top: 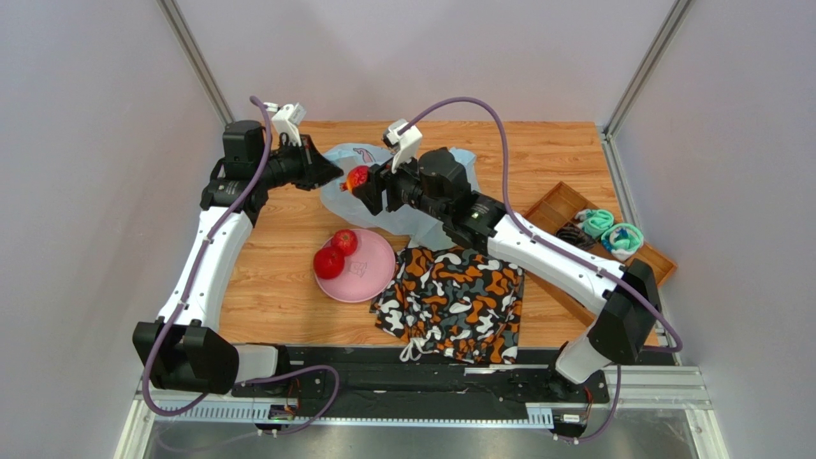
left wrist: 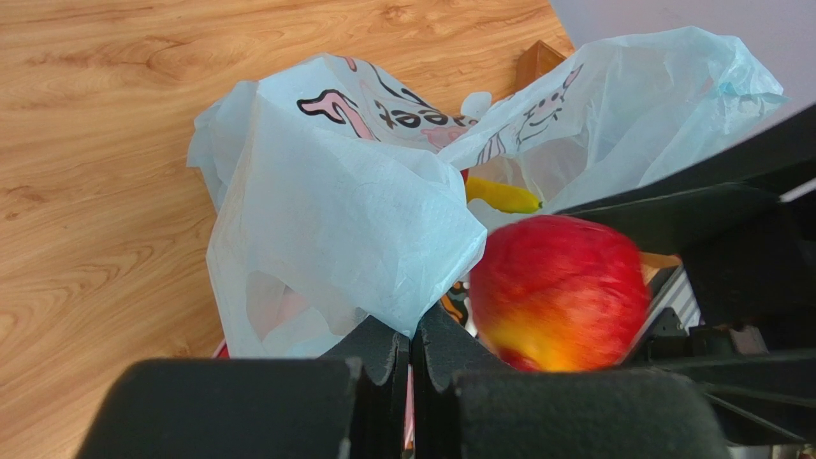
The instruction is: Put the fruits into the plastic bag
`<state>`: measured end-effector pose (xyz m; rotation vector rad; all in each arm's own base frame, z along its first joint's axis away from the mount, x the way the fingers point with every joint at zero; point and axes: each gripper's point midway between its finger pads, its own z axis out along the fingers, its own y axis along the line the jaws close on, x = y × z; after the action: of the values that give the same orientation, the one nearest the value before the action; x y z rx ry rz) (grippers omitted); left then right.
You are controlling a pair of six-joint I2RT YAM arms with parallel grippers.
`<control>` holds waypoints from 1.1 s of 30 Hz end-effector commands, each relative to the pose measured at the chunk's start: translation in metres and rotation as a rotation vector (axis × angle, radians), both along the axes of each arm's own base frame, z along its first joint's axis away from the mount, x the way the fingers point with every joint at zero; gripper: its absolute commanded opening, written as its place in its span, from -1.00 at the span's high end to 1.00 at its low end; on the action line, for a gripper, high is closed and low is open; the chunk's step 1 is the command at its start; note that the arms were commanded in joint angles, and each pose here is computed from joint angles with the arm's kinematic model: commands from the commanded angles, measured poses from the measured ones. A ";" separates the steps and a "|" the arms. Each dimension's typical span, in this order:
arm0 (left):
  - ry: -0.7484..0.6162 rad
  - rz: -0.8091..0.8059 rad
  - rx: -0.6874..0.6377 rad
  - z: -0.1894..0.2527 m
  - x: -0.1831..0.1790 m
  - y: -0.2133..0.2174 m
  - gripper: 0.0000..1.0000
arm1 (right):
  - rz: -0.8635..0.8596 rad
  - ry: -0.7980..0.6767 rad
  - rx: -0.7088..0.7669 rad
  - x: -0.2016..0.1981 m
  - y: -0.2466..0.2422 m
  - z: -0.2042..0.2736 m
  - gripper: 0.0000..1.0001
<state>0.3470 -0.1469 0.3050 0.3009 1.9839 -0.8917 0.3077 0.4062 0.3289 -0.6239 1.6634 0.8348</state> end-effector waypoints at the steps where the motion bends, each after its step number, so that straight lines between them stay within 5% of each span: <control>1: -0.067 -0.006 -0.009 0.018 -0.004 0.000 1.00 | -0.121 0.098 -0.056 0.019 -0.012 -0.024 0.21; 33: -0.071 -0.009 -0.010 0.019 -0.005 0.000 1.00 | -0.535 0.108 0.008 0.123 -0.048 -0.026 0.20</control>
<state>0.3467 -0.1471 0.3053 0.3024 1.9829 -0.8934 0.4073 0.3686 0.2666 -0.2268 1.8978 0.5142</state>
